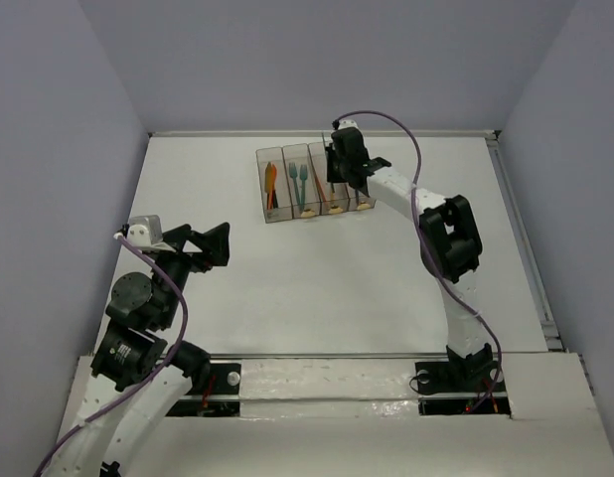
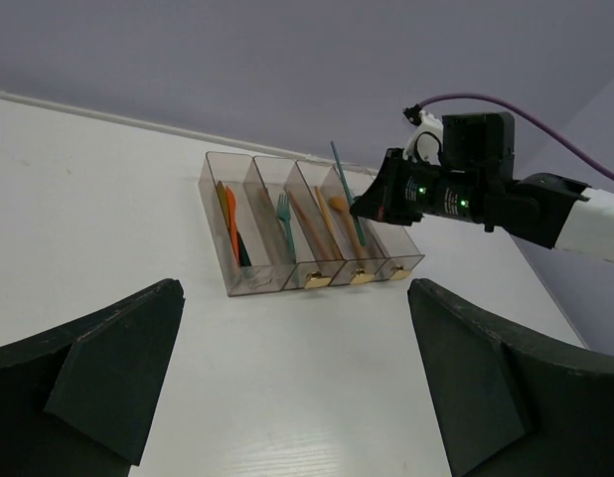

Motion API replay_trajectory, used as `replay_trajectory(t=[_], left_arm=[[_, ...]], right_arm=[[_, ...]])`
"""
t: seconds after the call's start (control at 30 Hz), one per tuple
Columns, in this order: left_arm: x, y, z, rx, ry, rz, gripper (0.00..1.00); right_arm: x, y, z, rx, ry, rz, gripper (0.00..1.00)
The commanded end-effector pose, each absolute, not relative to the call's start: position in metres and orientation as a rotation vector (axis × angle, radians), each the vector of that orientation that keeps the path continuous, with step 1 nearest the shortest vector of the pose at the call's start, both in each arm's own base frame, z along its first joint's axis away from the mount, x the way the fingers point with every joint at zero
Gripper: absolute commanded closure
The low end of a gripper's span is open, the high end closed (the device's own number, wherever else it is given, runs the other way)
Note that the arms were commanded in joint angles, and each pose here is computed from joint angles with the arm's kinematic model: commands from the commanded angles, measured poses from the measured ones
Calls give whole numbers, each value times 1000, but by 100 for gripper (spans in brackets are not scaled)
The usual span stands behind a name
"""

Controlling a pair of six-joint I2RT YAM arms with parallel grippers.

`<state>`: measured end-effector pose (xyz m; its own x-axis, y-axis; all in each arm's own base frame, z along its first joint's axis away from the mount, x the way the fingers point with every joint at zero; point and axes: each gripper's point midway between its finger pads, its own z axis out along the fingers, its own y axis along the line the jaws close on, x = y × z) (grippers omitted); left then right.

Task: Sort the eating utensils into containers

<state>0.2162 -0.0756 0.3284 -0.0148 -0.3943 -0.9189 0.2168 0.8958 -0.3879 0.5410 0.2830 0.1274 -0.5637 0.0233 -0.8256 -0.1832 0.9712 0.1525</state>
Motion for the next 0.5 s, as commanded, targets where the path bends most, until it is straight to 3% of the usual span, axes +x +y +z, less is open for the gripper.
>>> replay_trajectory(t=[0.0, 0.07, 0.17, 0.43, 0.47], left_arm=[[213, -74, 349, -143, 1448, -500, 1], [213, -76, 348, -135, 1452, -507, 1], [214, -77, 348, -133, 1454, -508, 1], [215, -77, 347, -135, 1458, -502, 1], [215, -76, 347, -138, 1459, -499, 1]], right_arm=[[546, 288, 143, -131, 2129, 297, 91], [546, 287, 144, -129, 2136, 292, 79], [547, 283, 162, -104, 2102, 287, 39], [508, 272, 266, -98, 1907, 423, 6], [490, 265, 306, -99, 1829, 463, 3]])
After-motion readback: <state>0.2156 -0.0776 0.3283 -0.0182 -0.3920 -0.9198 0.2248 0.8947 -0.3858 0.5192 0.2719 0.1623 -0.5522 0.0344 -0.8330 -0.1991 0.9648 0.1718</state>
